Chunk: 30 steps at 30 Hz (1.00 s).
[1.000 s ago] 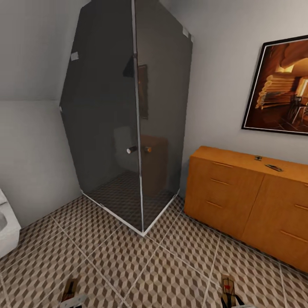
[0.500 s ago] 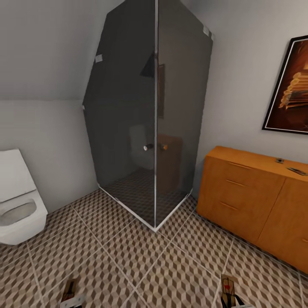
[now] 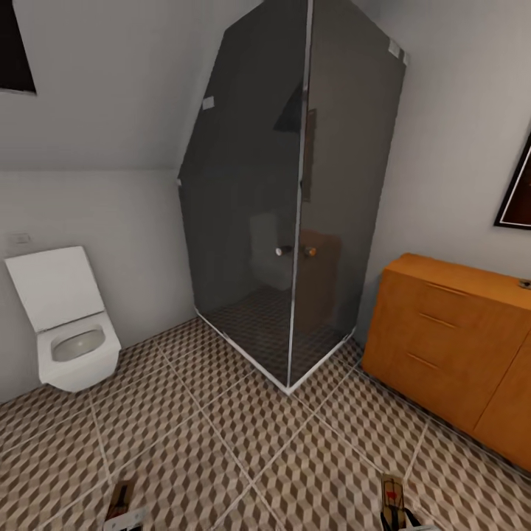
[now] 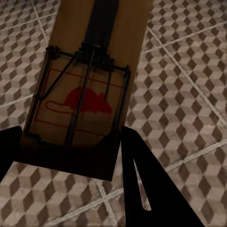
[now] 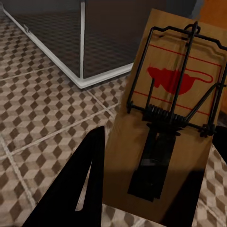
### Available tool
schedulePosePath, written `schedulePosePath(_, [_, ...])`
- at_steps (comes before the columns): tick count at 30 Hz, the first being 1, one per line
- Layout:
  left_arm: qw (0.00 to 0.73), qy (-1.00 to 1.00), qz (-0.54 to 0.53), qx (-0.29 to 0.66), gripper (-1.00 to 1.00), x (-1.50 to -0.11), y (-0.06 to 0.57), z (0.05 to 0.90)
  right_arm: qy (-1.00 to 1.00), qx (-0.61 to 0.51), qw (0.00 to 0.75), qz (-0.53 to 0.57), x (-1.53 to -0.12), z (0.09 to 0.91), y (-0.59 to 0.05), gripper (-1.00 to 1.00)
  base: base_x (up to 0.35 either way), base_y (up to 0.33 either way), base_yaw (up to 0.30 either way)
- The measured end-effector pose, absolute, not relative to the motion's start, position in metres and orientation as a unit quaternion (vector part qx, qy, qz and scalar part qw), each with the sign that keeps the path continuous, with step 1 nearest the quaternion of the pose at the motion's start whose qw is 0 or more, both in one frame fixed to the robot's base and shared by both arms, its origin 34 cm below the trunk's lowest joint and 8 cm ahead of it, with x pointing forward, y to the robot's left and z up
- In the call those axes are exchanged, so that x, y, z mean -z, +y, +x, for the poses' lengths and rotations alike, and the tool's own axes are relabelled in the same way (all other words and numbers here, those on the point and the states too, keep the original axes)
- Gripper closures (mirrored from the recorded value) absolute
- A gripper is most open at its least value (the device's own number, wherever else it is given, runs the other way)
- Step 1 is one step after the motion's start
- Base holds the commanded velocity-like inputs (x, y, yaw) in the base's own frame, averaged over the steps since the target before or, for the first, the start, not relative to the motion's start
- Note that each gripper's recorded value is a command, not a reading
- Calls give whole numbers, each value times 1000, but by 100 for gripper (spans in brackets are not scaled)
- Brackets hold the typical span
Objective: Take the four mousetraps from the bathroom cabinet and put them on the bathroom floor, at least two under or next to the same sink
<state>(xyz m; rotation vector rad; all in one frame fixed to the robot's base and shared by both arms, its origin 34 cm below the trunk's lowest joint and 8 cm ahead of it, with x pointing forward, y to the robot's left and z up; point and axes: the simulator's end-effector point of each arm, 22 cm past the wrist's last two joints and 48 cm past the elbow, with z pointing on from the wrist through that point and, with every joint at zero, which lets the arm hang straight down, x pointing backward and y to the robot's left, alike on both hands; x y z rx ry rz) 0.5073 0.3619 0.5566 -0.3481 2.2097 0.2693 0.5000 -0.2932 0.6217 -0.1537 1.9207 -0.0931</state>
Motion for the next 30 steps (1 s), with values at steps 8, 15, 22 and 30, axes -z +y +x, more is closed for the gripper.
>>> schedulePosePath(8, [429, 886, -139, -108, 100, -556, 362, 507, 819, 39, 568, -66, -621, 499, -293, 100, -105, 0, 239])
schedulePosePath(15, [427, 887, -139, -108, 100, -555, 362, 506, 820, 39, 567, -66, -620, 499, -293, 100, -104, 0, 240])
schedulePosePath(22, [426, 887, -139, -108, 100, -554, 362, 505, 821, 39, 566, -66, -618, 498, -293, 100, -104, 0, 240])
schedulePosePath(30, [424, 888, -139, -109, 100, -552, 362, 504, 822, 39, 565, -66, -617, 497, -293, 100, -105, 0, 245])
